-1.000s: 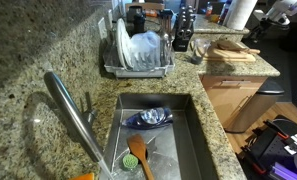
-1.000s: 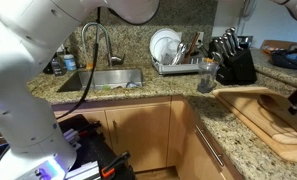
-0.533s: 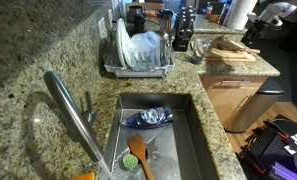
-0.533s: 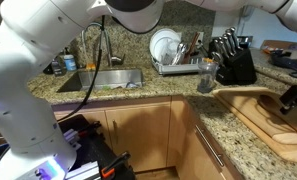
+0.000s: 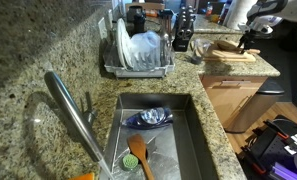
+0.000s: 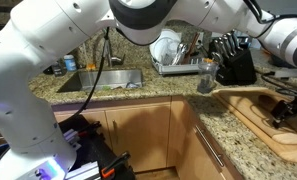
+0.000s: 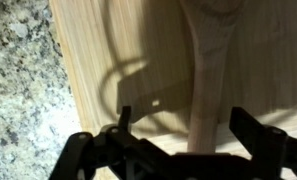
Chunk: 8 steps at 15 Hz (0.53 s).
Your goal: Put the wooden spoon in the cup
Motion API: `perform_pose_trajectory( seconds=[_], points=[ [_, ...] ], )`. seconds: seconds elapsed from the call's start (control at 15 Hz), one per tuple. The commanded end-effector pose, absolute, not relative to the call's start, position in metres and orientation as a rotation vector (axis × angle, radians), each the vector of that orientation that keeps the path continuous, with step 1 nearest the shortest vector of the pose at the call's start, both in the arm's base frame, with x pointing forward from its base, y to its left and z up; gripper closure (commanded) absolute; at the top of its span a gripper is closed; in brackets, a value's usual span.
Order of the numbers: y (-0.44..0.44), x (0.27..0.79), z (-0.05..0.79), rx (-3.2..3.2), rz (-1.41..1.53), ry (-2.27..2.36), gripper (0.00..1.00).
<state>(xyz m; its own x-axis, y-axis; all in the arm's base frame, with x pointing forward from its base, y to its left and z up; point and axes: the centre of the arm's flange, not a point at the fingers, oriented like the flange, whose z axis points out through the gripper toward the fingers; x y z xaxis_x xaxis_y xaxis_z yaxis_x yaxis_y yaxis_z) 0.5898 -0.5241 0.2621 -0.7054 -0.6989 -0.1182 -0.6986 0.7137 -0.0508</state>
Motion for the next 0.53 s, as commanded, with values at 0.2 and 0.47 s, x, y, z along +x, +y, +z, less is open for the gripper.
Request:
perform_pose_trajectory(
  seconds=[0.2, 0.47],
  points=[
    [-0.5355, 0.5866, 0.2339, -1.070, 0.127, 2.906, 0.47],
    [-0.5414, 0.5888, 0.2332, -1.005, 0.119, 2.944, 0.75]
  ],
)
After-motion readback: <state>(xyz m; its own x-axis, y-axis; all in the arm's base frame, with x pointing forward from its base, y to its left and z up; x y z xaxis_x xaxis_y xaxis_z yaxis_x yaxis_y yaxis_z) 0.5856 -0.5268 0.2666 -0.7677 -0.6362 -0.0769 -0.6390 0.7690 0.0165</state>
